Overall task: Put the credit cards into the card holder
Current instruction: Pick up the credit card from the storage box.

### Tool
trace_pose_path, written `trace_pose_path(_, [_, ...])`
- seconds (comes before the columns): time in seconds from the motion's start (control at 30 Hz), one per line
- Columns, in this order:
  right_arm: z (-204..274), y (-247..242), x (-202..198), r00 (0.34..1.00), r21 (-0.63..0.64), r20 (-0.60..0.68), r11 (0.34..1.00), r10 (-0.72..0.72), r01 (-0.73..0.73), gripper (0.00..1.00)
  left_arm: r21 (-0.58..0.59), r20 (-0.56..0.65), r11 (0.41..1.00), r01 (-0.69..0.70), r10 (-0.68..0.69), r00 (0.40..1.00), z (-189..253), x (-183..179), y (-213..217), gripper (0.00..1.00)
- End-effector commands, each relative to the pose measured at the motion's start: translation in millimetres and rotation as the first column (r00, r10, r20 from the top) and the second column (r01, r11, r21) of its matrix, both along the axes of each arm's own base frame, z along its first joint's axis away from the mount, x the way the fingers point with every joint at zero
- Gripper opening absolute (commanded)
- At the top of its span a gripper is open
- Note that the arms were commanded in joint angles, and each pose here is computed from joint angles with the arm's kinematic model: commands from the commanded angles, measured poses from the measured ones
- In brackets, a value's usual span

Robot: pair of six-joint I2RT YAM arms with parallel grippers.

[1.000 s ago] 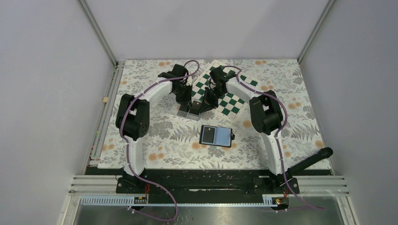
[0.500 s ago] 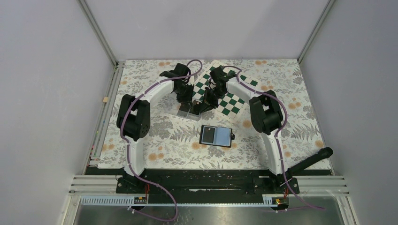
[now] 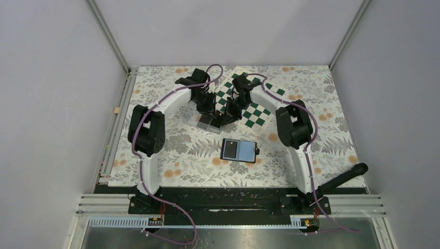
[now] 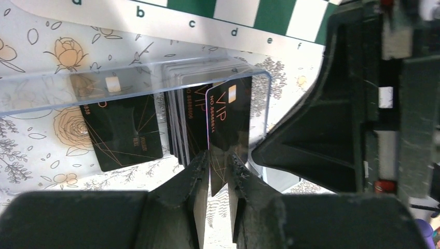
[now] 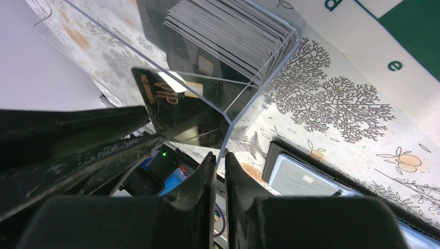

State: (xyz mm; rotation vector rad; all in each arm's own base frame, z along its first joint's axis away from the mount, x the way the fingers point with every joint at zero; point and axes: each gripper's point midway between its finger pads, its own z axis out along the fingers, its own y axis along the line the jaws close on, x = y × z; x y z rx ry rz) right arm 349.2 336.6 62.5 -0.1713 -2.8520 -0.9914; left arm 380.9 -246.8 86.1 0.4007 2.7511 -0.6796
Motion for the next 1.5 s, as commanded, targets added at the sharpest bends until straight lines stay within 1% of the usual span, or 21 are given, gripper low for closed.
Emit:
trace_pose_path(0.0, [12.5,16.2,3.3,0.999,0.067,0.025,0.997,0.024,-0.026,0.01,-0.162,0.04,0.984,0.071,-0.066,0.997,45.6,-11.7,-32.5,0.19])
trace_pose_path(0.23, [12.2,16.4,3.7,0.999,0.068,0.024,0.997,0.024,-0.025,0.01,-0.158,0.028,0.984,0.08,-0.077,0.997,39.6,-14.2,-32.3,0.16])
trace_pose_path(0.4, [12.8,16.1,3.5,0.999,0.069,0.024,0.997,0.024,-0.026,0.01,-0.107,-0.007,0.992,0.061,-0.062,0.998,24.9,-15.5,-25.1,0.16])
trace_pose_path(0.6, [13.0,16.2,3.0,0.999,0.07,0.024,0.997,0.026,-0.028,0.01,-0.047,-0.009,0.998,0.035,-0.036,0.999,16.0,-13.1,-15.9,0.1])
trace_pose_path(0.73, [13.9,15.7,2.6,0.999,0.072,0.026,0.997,0.028,-0.03,0.01,-0.012,-0.015,1.0,0.004,-0.005,1.0,12.3,-9.4,-7.7,0.13])
trace_pose_path(0.8, [14.5,16.1,2.1,0.999,0.073,0.027,0.997,0.03,-0.032,0.01,-0.009,-0.018,1.0,-0.009,0.009,1.0,12.4,-8.4,-5.3,0.12])
trace_pose_path(0.87, [16.2,16.3,2.5,0.999,0.076,0.03,0.997,0.031,-0.033,0.01,-0.01,-0.021,1.0,-0.021,0.021,1.0,12.3,-6.2,-2.6,0.09])
trace_pose_path(0.93, [18.3,16.7,2.8,0.999,0.083,0.034,0.996,0.034,-0.037,0.02,-0.035,-0.034,0.999,-0.03,0.029,0.999,14.7,-5.4,-2.4,0.01])
trace_pose_path(1.0, [20.8,17.6,3.3,0.998,0.091,0.044,0.995,0.041,-0.045,0.04,-0.072,-0.044,0.997,-0.039,0.036,0.998,19.0,-3.3,-3.8,0.0])
trace_pose_path(1.07, [25.5,18.4,4.6,0.997,0.102,0.063,0.994,0.04,-0.047,0.09,-0.086,-0.036,0.995,-0.05,0.047,0.998,23.7,-0.7,-2.9,0.0])
trace_pose_path(1.17, [39.7,19.0,8.4,0.993,0.12,0.113,0.991,0.041,-0.054,0.26,-0.101,0.005,0.994,-0.051,0.052,0.999,37.8,1.9,-1.3,0.0])
trace_pose_path(1.2, [44.6,19.3,9.5,0.991,0.125,0.128,0.99,0.041,-0.058,0.34,-0.104,0.026,0.993,-0.05,0.053,0.998,43.9,2.9,-0.7,0.0])
trace_pose_path(1.3, [60.1,17.2,13.1,0.983,0.136,0.18,0.988,0.041,-0.066,0.48,-0.106,0.087,0.992,-0.062,0.071,0.994,63.2,4.9,3.5,0.0])
trace_pose_path(1.4, [72.2,11.9,16.2,0.974,0.139,0.224,0.988,0.031,-0.064,0.59,-0.109,0.153,0.99,-0.084,0.1,0.983,85.2,4.1,10.5,0.0])
trace_pose_path(1.47, [80.9,7.6,16.5,0.967,0.144,0.253,0.988,0.025,-0.063,0.64,-0.117,0.187,0.988,-0.098,0.119,0.975,96.3,1.4,14.0,0.0])
